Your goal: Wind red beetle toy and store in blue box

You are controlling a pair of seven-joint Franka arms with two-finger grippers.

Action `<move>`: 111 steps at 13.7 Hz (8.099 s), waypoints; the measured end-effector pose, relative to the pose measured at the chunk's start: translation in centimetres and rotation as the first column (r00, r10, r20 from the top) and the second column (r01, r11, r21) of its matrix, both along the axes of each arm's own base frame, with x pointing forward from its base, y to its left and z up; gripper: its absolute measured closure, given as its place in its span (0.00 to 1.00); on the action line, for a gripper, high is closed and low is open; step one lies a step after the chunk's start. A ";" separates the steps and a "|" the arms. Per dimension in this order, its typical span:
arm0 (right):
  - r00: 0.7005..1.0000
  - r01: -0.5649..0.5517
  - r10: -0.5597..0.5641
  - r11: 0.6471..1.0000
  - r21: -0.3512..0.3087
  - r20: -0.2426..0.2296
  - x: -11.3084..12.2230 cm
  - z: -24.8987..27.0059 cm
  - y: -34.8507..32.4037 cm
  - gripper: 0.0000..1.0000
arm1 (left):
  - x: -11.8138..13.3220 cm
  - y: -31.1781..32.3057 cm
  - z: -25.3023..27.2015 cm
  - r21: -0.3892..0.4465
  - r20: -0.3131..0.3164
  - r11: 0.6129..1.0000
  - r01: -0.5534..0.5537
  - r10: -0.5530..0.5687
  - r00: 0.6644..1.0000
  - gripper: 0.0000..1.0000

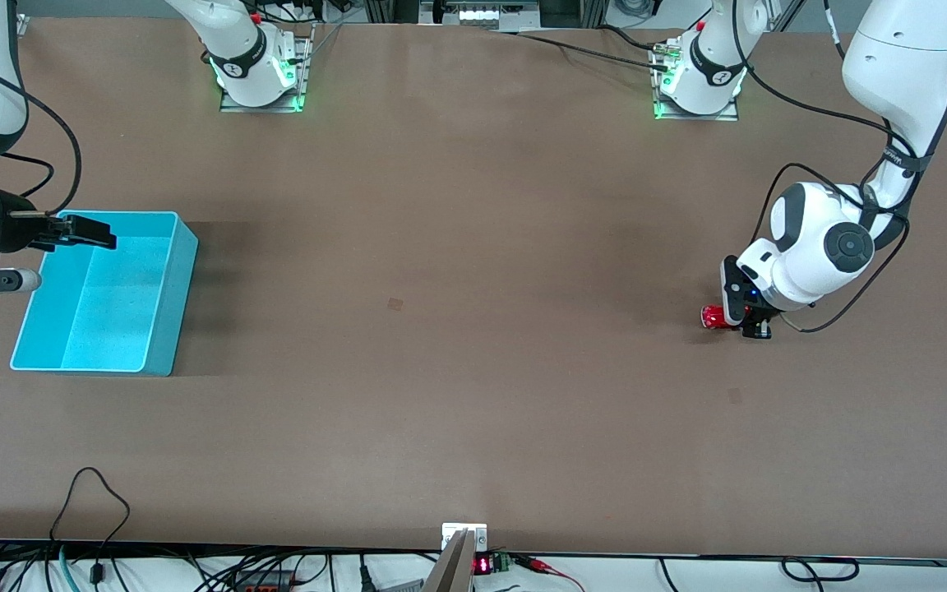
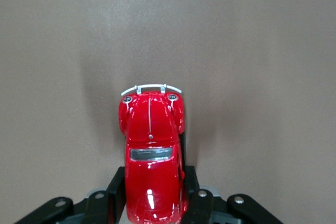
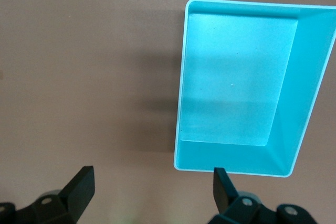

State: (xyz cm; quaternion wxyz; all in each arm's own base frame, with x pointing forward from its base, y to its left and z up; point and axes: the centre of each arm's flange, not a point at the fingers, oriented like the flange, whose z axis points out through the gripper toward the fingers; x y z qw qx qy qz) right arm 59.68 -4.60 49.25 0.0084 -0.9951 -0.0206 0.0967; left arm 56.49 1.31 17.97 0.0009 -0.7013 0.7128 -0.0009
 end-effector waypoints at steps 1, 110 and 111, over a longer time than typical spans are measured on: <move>1.000 -0.001 0.001 1.000 0.000 0.000 0.0 0.0 0.0 0.00 | 0.0 0.0 0.0 0.000 0.001 1.000 0.005 -0.005 1.000 0.53; 0.553 -0.804 0.789 0.590 -0.078 0.268 -5.3 -19.2 3.1 0.57 | 3.3 -0.9 38.6 -0.040 -0.050 -0.071 -0.997 0.996 -0.069 0.00; 0.593 -0.767 0.755 0.636 -0.088 0.280 -4.6 -18.1 2.3 0.57 | 3.3 -0.9 38.6 -0.040 -0.050 -0.071 -0.997 0.996 -0.069 0.00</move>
